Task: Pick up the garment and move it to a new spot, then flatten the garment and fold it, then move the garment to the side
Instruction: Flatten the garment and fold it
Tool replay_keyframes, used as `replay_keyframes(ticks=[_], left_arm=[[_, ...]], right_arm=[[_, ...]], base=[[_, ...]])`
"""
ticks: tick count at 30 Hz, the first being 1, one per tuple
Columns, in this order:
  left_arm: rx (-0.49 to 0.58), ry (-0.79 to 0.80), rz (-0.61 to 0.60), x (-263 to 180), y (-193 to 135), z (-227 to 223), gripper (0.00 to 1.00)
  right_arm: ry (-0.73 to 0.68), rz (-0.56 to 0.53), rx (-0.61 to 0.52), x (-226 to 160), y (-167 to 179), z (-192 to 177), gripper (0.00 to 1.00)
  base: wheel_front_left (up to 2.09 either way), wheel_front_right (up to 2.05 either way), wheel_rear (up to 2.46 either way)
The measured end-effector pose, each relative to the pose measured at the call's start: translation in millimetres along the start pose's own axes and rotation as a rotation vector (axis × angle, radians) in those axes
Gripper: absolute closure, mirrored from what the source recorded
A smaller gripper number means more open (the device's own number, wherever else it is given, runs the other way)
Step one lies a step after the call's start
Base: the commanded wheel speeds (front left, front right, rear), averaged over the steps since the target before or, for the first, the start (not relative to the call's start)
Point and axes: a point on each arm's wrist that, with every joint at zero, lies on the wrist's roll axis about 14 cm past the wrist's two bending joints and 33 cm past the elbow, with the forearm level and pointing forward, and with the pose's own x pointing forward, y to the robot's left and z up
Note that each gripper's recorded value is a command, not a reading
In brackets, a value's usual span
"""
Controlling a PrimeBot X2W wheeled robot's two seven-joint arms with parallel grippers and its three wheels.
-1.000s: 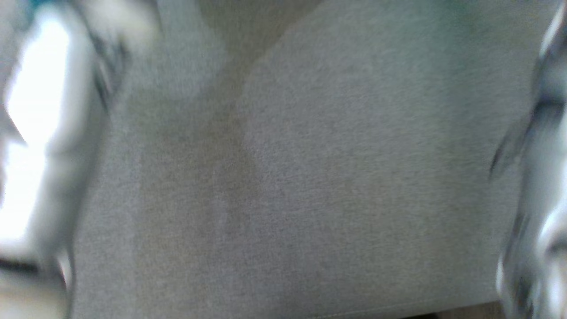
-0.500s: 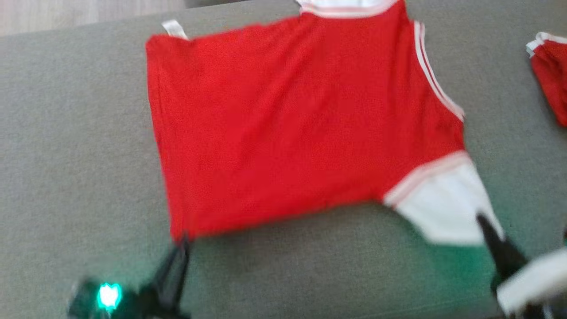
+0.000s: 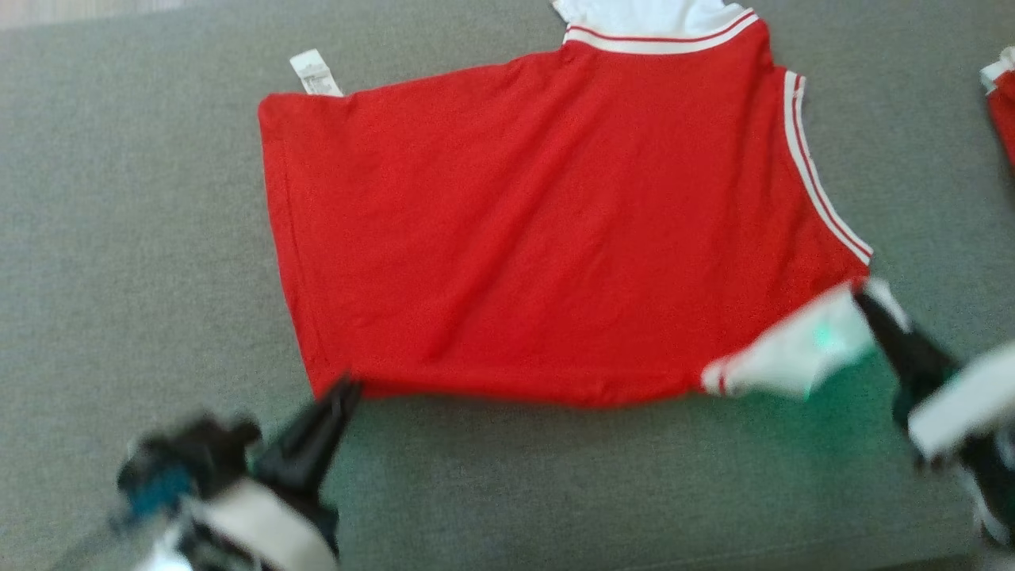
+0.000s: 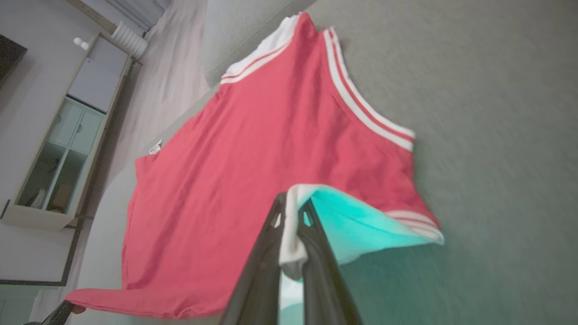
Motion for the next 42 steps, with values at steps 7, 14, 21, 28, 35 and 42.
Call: replay_keyframes(ticks=[7,14,21,28,35,42], left_arm=[[-0.044,0.115,0.000,37.8,41.7,12.8,1.00],[-0.070,0.220,0.043,60.6,57.2,-5.7,0.37],[-0.120,0.187,0.108,54.1,59.3,-8.2,0.00],[-0.264,0.140,0.132,36.6,39.4,-24.2,0.00],[-0.296,0.176,0.124,44.9,34.6,-38.5,0.00],[-0.291,0.210,0.095,45.0,27.2,-42.3,0.00]], right_arm=[[0.039,-0.002,-0.111,57.1,13.5,43.8,1.00],[0.068,-0.034,-0.186,93.6,12.8,50.8,0.05],[-0.017,-0.074,-0.338,84.3,2.1,68.4,0.00],[0.140,-0.241,-0.443,54.7,-69.6,20.5,0.00],[0.218,-0.264,-0.437,67.8,-83.0,-2.5,0.00],[0.268,-0.179,-0.444,81.0,-58.5,-13.1,0.00]], base=[[0.00,0.00,0.00],[0.00,0.00,0.00],[0.00,0.00,0.00],[0.00,0.00,0.00],[0.00,0.00,0.00],[0.00,0.00,0.00]])
